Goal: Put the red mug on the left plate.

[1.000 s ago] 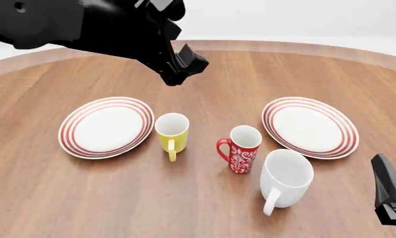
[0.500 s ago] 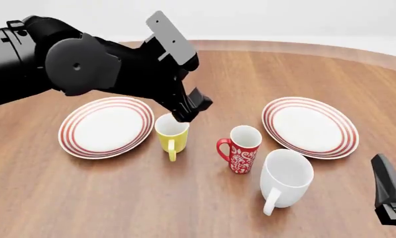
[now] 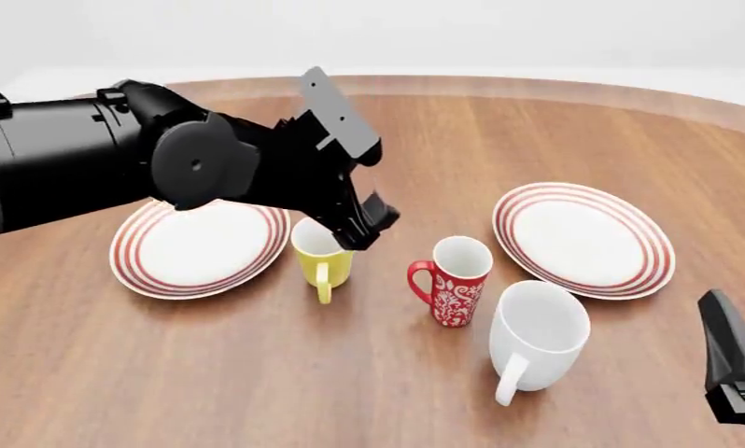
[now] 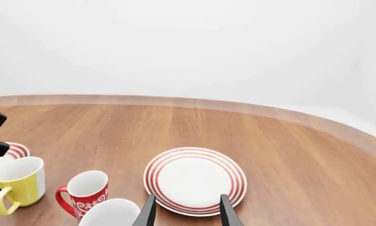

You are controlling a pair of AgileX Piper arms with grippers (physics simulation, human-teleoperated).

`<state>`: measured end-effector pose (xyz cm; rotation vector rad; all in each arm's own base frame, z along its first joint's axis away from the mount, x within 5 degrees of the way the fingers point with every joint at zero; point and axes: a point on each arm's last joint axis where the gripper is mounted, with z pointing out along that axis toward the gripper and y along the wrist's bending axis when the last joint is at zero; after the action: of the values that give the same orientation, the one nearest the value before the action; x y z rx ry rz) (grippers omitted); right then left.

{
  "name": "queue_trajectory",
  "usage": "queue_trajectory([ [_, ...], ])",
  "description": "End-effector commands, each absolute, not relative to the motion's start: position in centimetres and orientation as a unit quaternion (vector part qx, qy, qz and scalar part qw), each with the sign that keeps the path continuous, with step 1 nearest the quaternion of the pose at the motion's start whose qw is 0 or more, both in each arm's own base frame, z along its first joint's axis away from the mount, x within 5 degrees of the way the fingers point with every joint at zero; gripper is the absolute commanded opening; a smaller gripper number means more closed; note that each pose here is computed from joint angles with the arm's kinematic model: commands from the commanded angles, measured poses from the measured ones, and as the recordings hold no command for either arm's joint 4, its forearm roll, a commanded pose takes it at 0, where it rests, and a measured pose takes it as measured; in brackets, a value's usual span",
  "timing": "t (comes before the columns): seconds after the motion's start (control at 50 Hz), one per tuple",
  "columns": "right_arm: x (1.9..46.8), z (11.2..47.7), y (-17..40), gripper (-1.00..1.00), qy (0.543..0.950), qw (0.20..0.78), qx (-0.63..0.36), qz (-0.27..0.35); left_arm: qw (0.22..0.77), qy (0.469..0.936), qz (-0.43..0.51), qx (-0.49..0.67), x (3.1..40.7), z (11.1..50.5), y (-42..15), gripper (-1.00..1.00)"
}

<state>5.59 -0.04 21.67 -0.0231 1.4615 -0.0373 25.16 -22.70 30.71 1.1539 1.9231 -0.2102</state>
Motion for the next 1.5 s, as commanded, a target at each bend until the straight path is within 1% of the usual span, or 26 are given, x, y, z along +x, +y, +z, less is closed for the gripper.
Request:
queue_trajectory([
  [0.02, 5.6, 21.7, 0.0, 1.00, 0.667, 0.744, -0.011, -0.017, 0.421, 0.774, -0.071, 0.467, 26.7, 28.8, -22.9, 1.00],
  [0.3, 5.6, 21.7, 0.0, 1.00, 0.667, 0.744, -0.011, -0.017, 0.404, 0.778, -0.062, 0.476, 27.6, 26.0, -23.2, 1.00],
  [0.66, 5.6, 21.7, 0.0, 1.00, 0.667, 0.745, -0.011, -0.017, 0.401, 0.774, -0.066, 0.485, 27.9, 24.7, -24.6, 1.00],
  [1.22, 5.6, 21.7, 0.0, 1.00, 0.667, 0.744, -0.011, -0.017, 0.384, 0.773, -0.084, 0.498, 26.5, 22.1, -26.6, 1.00],
  [1.5, 5.6, 21.7, 0.0, 1.00, 0.667, 0.744, -0.010, -0.017, 0.381, 0.774, -0.085, 0.499, 26.9, 21.1, -27.2, 1.00],
])
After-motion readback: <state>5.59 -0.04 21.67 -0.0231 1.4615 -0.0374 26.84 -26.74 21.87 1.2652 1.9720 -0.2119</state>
